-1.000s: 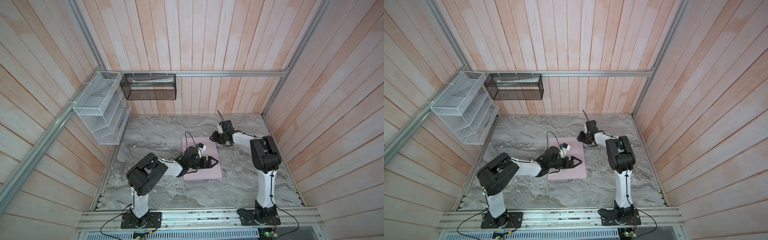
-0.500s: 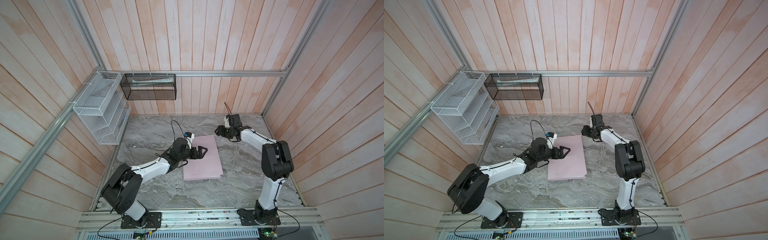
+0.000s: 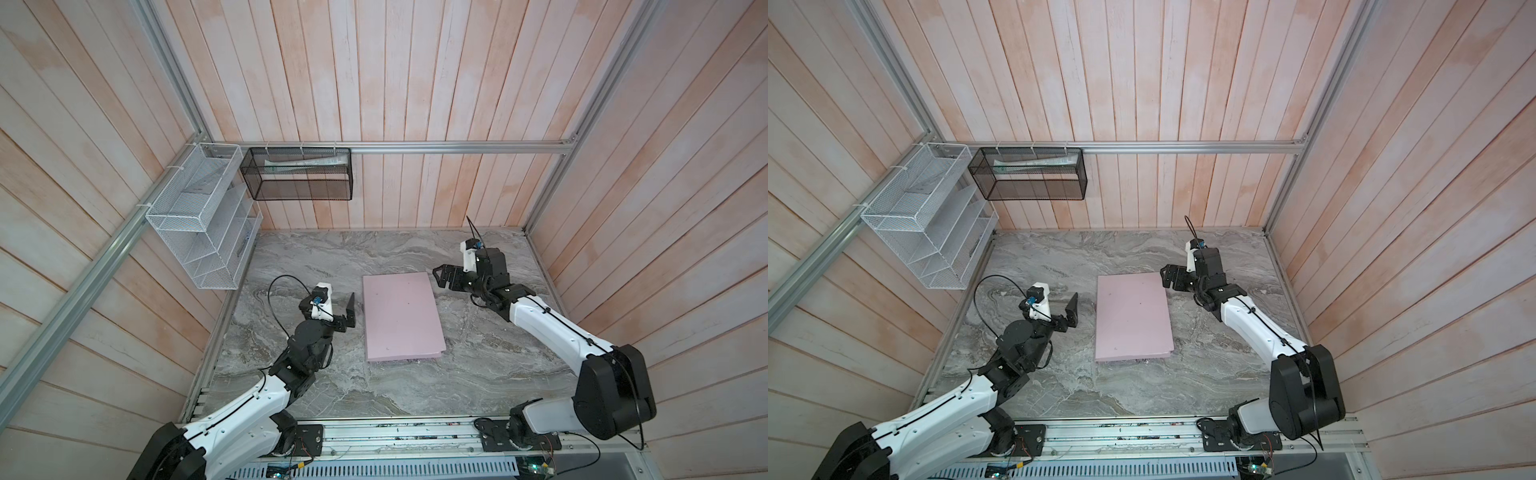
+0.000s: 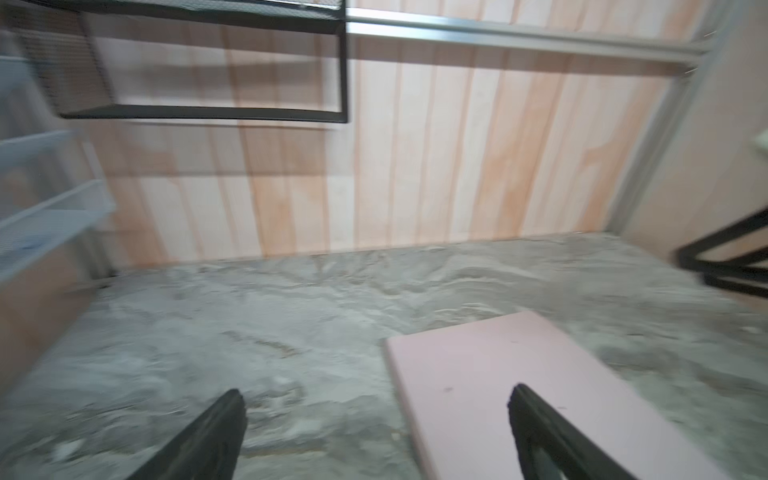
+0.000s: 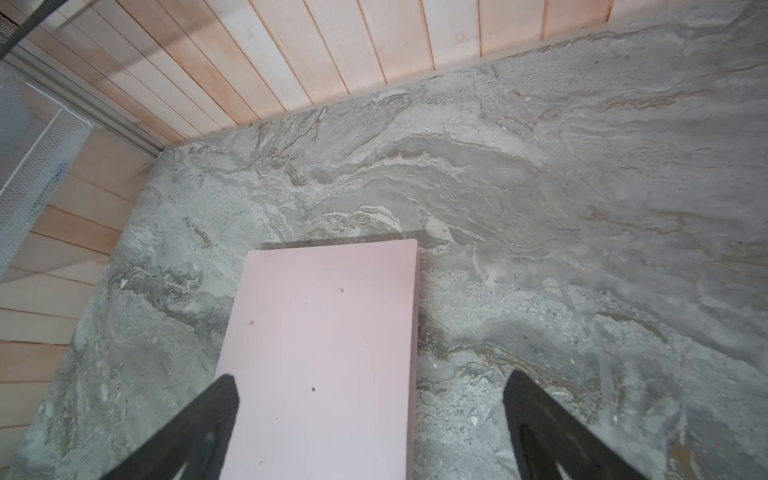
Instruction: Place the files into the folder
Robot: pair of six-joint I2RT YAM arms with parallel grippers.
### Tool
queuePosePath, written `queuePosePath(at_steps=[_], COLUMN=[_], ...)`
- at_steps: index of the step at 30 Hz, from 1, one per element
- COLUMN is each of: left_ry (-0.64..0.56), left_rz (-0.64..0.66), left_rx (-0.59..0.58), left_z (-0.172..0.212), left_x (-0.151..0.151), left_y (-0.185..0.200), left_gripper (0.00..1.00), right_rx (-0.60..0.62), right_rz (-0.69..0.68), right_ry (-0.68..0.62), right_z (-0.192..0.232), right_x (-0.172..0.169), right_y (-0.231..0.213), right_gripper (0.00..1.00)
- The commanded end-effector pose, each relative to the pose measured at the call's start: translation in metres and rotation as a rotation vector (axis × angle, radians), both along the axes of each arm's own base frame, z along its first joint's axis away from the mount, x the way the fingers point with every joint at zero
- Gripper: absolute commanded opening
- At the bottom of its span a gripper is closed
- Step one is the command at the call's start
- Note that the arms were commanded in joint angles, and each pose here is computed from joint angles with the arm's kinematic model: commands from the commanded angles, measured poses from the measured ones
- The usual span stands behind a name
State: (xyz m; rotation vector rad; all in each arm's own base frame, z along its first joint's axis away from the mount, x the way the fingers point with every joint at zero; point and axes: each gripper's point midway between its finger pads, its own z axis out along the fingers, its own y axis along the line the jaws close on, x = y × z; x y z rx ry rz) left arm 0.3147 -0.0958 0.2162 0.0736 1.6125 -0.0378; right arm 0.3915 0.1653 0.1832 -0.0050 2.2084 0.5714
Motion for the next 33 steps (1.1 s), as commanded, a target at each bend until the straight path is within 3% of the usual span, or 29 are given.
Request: queuePosePath(at_steps=[1,5,10,12,17,20,24,29,31,33], left_ry=[-0.107,-0.087,-0.036,-0.016,0.082,0.067,0.08,0.09,0.086,0.086], left_rz=[0.273,0.344,0.334,0.269,0.224,0.233,0.244,0.245,0.244,0.244], left_rx=[0.023,-0.087,-0.067,-0.068,-0.073,-0.07,-0.069,-0.068,-0.068,-0.068], left_z=[0.018,-0.016,-0.059,-0.07,-0.086,-0.084,-0.086,-0.087,-0.086,-0.086], left_x=[0.004,0.013,0.038,0.046,0.064,0.068,0.068,0.069,0.07,0.07], left_y=[0.079,0.124,0.13,0.125,0.122,0.124,0.125,0.125,0.125,0.124], left_gripper=[1.0,1.0,1.0,1.0,1.0,1.0,1.0,1.0,1.0,1.0], right_rx=[-0.062,-0.105,-0.201,-0.263,-0.438,-0.496,-0.498,-0.361,-0.415,-0.383], right_rz=[-0.033,-0.052,-0.121,-0.168,-0.419,-0.522,-0.562,-0.604,-0.558,-0.494], right_ry=[-0.111,-0.221,-0.342,-0.366,-0.404,-0.417,-0.462,-0.555,-0.564,-0.568], right_z=[0.004,0.004,0.009,0.008,0.008,0.003,-0.013,-0.031,-0.034,-0.052], right_x=[0.002,-0.005,-0.013,-0.016,-0.028,-0.036,-0.041,-0.044,-0.036,-0.03], right_y=[-0.011,-0.016,-0.038,-0.052,-0.113,-0.148,-0.181,-0.204,-0.199,-0.195], right_gripper=[0.98,0.98,0.98,0.98,0.98,0.98,0.98,0.98,0.98,0.98])
